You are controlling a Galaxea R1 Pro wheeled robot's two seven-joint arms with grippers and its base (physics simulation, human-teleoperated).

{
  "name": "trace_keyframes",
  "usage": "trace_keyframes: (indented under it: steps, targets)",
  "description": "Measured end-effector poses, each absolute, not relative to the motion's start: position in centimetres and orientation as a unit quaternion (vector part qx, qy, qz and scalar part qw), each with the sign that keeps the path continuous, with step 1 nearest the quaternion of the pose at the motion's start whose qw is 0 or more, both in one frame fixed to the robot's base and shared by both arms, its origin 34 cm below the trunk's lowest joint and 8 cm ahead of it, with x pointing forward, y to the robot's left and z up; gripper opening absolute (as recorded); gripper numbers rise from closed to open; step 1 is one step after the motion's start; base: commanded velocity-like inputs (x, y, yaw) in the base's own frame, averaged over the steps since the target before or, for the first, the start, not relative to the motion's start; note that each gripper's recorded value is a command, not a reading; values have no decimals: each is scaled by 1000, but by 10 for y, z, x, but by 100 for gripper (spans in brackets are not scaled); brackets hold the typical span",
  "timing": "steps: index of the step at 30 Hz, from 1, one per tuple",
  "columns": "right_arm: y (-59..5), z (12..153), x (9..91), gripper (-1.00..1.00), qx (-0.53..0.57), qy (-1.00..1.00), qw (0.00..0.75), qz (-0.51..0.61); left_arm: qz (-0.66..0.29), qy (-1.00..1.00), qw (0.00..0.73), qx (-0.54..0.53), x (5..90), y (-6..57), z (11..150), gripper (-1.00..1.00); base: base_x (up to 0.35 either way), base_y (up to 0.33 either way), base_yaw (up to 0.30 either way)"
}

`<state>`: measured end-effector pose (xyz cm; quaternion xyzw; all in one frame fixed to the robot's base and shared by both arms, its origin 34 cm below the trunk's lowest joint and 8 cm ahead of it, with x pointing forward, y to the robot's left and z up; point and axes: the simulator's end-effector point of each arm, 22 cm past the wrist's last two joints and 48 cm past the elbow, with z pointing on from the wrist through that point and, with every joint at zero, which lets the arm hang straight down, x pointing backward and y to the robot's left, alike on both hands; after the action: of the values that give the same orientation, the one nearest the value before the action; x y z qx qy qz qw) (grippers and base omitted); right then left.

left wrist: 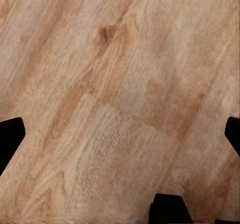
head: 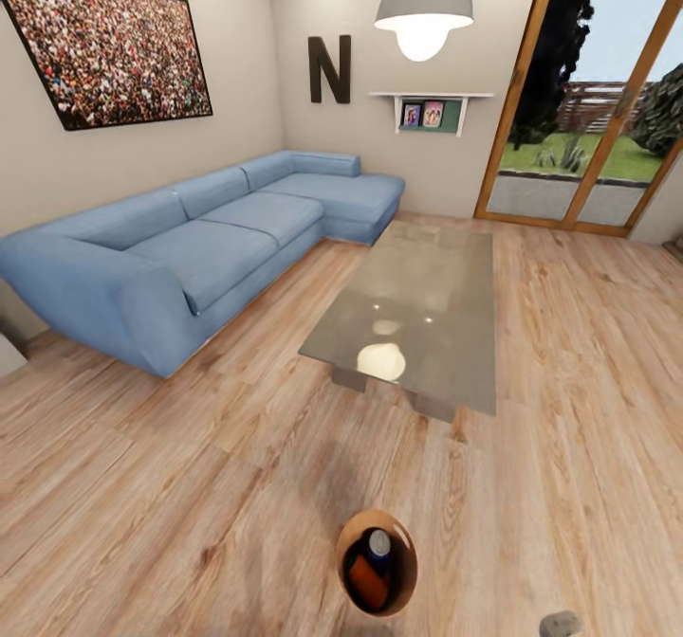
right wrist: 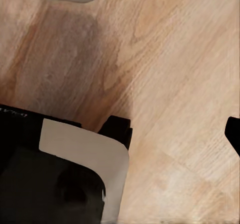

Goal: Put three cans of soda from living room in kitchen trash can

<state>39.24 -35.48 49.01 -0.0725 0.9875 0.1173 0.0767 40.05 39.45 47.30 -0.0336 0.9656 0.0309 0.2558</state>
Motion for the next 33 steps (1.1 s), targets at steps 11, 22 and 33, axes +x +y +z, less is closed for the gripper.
trace_keyframes:
  steps: [11,22,33]
  targets:
    - [-387,478,307,100,-4,996,41,83,29,980,191,-42,310,410,476,100,0,0,0]
    - [-391,486,235,100,29,997,24,64,8,991,127,-33,197,407,496,100,0,0,0]
    - [-385,500,197,100,29,998,21,41,3,994,101,-32,156,405,517,100,0,0,0]
